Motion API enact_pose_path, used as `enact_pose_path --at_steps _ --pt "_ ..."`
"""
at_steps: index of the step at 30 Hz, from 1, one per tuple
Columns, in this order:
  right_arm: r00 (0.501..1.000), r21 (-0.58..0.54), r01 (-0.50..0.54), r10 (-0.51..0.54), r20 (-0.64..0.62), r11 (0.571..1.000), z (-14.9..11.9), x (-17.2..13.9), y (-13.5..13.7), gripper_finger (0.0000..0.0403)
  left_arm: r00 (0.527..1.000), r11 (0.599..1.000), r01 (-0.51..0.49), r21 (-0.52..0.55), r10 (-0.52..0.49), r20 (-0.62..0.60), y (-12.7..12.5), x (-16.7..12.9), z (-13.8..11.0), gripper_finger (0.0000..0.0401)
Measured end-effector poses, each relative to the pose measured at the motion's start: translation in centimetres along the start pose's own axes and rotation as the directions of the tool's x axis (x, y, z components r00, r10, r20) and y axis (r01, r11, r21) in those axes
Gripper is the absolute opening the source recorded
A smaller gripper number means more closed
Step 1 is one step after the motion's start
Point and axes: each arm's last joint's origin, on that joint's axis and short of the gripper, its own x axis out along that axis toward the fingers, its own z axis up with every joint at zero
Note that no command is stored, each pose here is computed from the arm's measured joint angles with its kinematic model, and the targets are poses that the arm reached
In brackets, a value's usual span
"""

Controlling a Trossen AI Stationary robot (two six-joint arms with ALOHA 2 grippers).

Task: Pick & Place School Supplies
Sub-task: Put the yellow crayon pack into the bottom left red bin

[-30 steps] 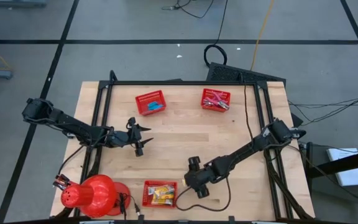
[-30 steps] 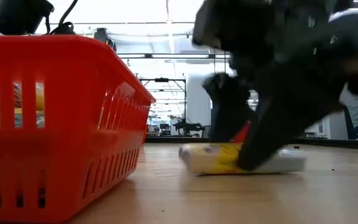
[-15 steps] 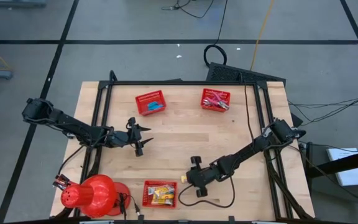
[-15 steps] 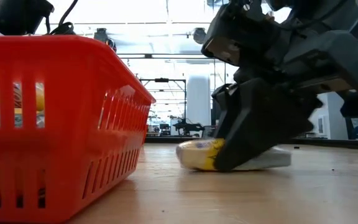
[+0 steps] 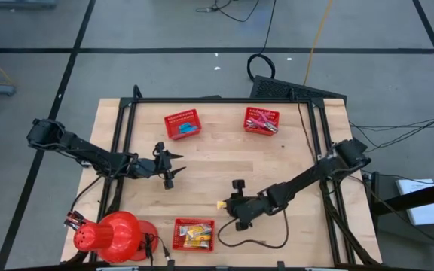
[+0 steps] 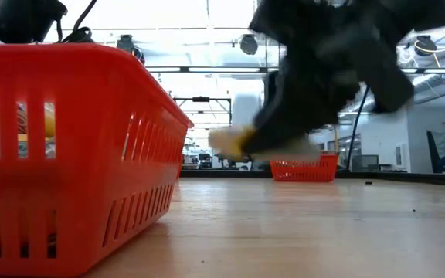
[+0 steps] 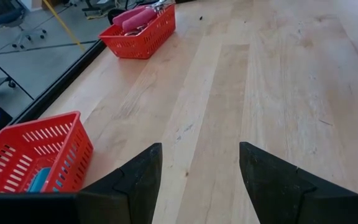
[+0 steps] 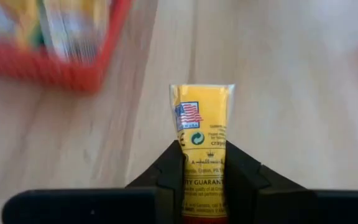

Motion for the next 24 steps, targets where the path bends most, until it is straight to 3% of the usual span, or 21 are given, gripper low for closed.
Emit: enact_pose_path --at_steps 6,13,21,24 --pt "0.984 -0.010 -0.006 0.008 0.178 1.000 2.9 -2.3 -0.7 0.0059 1.000 1.000 0.000 0.003 0.000 0.000 0.0 0.0 0.0 0.0218" --pt "0.890 -0.019 -0.187 0.177 0.420 0.982 5.3 -2.3 0.1 0.0059 1.000 1.000 0.000 0.004 0.000 0.000 0.0 0.0 0.0 0.0218" --pt "0.828 -0.083 -0.277 0.282 0.484 0.957 8.5 0.2 2.2 0.0059 1.000 1.000 0.000 0.002 0.000 0.003 0.0 0.0 0.0 0.0218" --pt "0.836 -0.105 -0.297 0.312 0.451 0.949 9.1 1.8 3.1 0.0059 1.000 1.000 -0.001 0.003 0.001 0.001 0.0 0.0 0.0 0.0218"
